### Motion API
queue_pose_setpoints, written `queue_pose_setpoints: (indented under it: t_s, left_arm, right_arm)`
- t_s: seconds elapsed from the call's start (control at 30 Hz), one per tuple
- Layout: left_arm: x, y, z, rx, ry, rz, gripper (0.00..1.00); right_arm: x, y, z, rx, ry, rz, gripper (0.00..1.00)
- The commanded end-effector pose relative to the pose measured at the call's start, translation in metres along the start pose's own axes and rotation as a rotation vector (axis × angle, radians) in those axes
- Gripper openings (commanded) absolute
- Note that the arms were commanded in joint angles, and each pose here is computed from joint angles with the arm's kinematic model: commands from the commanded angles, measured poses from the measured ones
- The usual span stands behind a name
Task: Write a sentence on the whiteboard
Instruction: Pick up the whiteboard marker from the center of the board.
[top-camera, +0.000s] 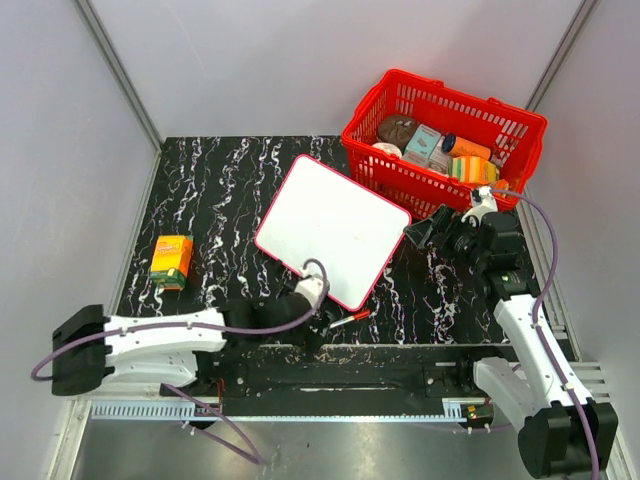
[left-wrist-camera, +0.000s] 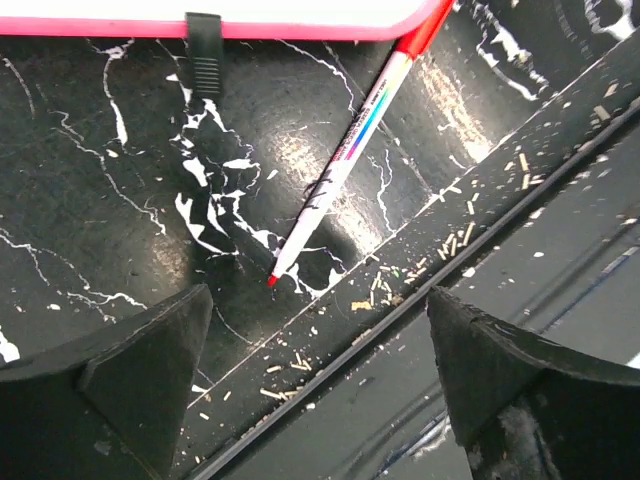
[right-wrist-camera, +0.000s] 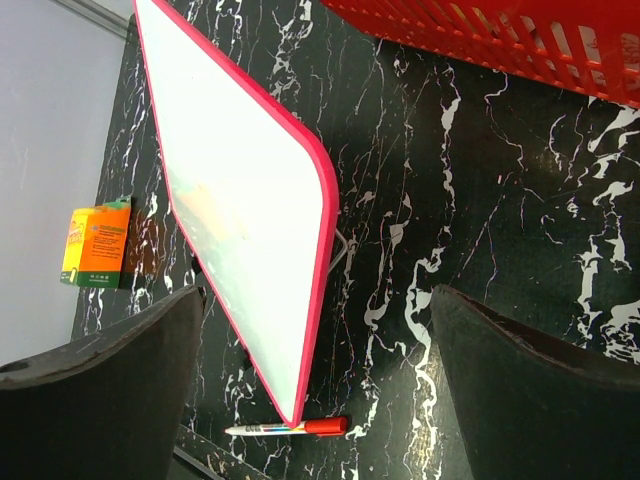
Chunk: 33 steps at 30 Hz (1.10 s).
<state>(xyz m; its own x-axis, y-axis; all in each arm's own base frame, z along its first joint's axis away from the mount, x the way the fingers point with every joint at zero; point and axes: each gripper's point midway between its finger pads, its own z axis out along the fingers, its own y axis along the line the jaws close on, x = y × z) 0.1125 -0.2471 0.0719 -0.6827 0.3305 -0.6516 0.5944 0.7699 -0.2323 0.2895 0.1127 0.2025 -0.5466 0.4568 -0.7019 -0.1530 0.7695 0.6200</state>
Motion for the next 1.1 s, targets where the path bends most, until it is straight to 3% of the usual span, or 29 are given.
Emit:
queue_pose_setpoints:
  t_s: [0.0,0.23,0.4,0.43,0.87,1.07]
  left_arm:
    - [-0.016,-0.002,0.013,-0.136,-0.051,0.104,0.91]
    - [-0.014,-0.016,0.033,-0.161,-0.026,0.230,0.77]
    - [-0.009,-0.016,0.043,-0.160,-0.025,0.251,0.60]
    - [-0.006,-0.015,0.044,-0.155,-0.020,0.250,0.53]
    - [0.015,-0.009,0.062,-0.080,0.027,0.198,0.45]
    - [0.029,-0.014,0.070,-0.045,0.098,0.205,0.27]
  right_arm:
    - [-0.015,0.017,-0.005,-0.058,-0.045,-0.022,1.00]
    - [-0.011,0.020,-0.004,-0.085,-0.037,-0.032,1.00]
    - [-0.009,0.020,-0.004,-0.091,-0.029,-0.036,1.00]
    - [-0.008,0.020,-0.003,-0.093,-0.026,-0.034,1.00]
    - [-0.006,0.019,-0.004,-0.093,-0.022,-0.023,1.00]
    - [-0.004,0.019,-0.005,-0.092,-0.024,-0.026,1.00]
